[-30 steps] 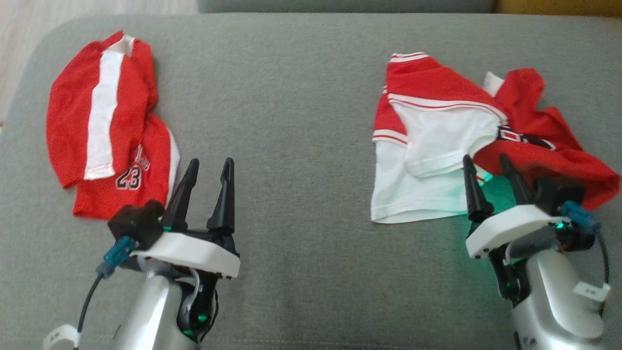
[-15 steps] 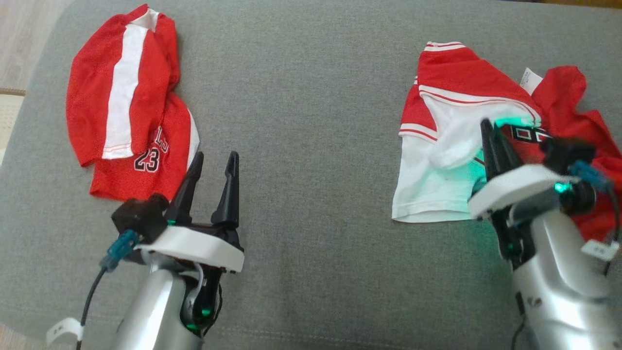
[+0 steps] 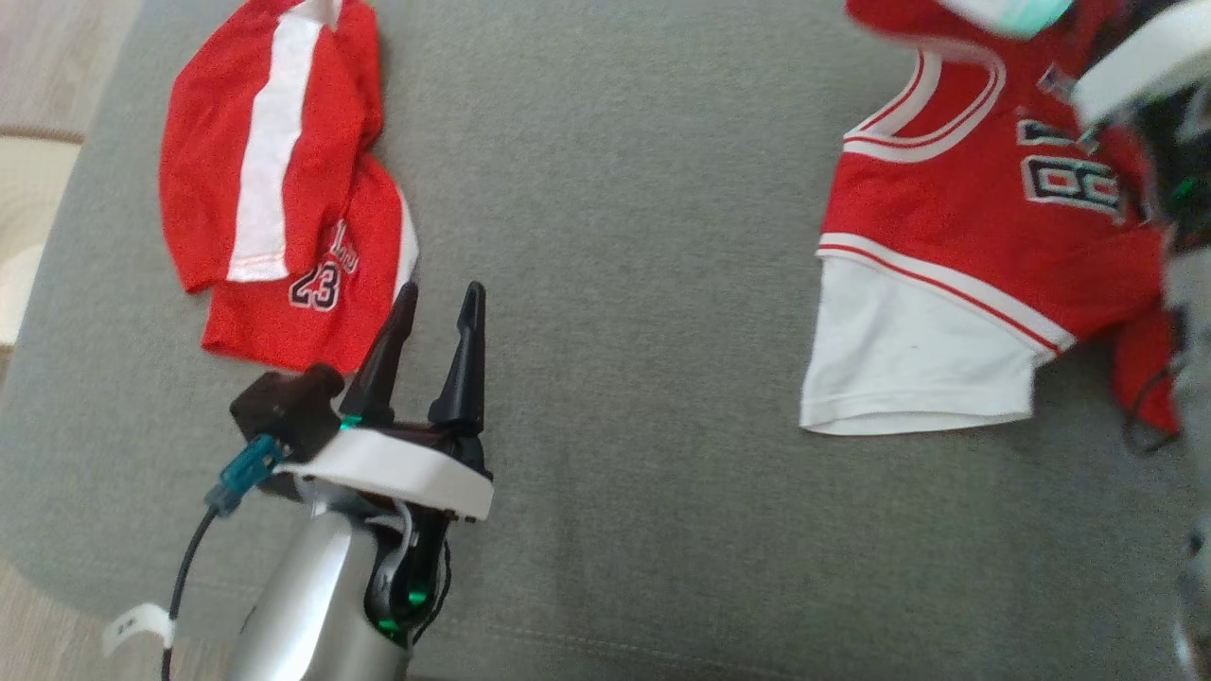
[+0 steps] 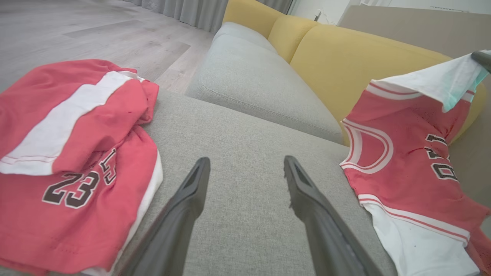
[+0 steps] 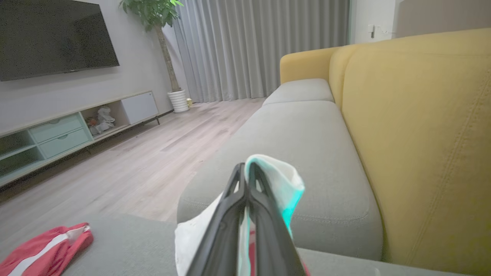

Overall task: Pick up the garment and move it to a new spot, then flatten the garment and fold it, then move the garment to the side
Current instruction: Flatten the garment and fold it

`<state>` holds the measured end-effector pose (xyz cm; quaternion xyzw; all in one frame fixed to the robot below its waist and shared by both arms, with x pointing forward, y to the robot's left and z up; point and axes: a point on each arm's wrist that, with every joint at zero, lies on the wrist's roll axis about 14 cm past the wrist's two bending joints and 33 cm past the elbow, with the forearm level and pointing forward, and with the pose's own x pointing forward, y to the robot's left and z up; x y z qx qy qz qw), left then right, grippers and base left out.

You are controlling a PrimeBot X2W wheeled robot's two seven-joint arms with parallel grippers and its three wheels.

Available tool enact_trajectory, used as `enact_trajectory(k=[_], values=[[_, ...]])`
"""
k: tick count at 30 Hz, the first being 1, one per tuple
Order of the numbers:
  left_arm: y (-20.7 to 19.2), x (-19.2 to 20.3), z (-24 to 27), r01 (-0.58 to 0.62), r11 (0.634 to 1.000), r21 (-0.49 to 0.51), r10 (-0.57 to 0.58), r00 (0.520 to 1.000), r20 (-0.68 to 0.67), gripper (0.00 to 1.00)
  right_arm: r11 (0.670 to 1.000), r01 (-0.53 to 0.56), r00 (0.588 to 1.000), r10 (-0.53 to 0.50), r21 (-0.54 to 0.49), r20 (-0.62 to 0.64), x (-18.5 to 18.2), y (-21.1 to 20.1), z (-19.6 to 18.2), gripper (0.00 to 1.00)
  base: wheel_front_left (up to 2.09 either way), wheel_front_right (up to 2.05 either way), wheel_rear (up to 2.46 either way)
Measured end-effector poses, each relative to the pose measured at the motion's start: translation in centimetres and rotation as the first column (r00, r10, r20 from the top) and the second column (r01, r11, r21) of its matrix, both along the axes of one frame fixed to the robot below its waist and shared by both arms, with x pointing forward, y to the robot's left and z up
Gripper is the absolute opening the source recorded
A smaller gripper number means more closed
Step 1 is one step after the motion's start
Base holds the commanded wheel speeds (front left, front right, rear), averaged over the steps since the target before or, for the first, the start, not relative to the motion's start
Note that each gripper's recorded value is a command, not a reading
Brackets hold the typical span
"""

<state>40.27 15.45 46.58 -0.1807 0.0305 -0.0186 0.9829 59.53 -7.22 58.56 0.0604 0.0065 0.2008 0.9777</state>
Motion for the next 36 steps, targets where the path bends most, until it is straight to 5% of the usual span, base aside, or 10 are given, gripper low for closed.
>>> enact_trajectory(k=[8,9,15,27,36], values=[[1.6,0.2,-0.3,-0.046,0.999,0.007,0.046,0.999,-0.014,1.00,0.995,0.104,0.994,-0.104,-0.008,-0.028,6.3,-2.2,1.1,0.00,0.00,0.00,0.00],[1.7,0.1,-0.4,-0.051,0.999,0.008,0.051,0.999,-0.018,1.00,0.993,0.120,0.992,-0.120,-0.008,-0.045,7.0,-2.5,0.7,1.00,0.00,0.00,0.00],[2.5,-0.2,-0.7,-0.075,0.997,0.016,0.075,0.997,-0.033,1.00,0.970,0.134,0.970,-0.170,-0.201,-0.175,8.4,-3.2,-5.3,1.00,0.00,0.00,0.00],[1.2,0.2,1.7,-0.037,0.999,0.019,0.036,0.999,0.041,1.00,0.971,0.146,0.988,-0.154,-0.191,-0.028,5.2,-3.4,-2.2,1.00,0.00,0.00,0.00],[-1.9,0.0,3.3,0.050,0.999,-0.001,-0.050,0.994,0.094,1.00,0.980,0.155,0.988,-0.151,-0.128,0.040,-1.8,-5.8,-2.9,1.00,0.00,0.00,0.00]])
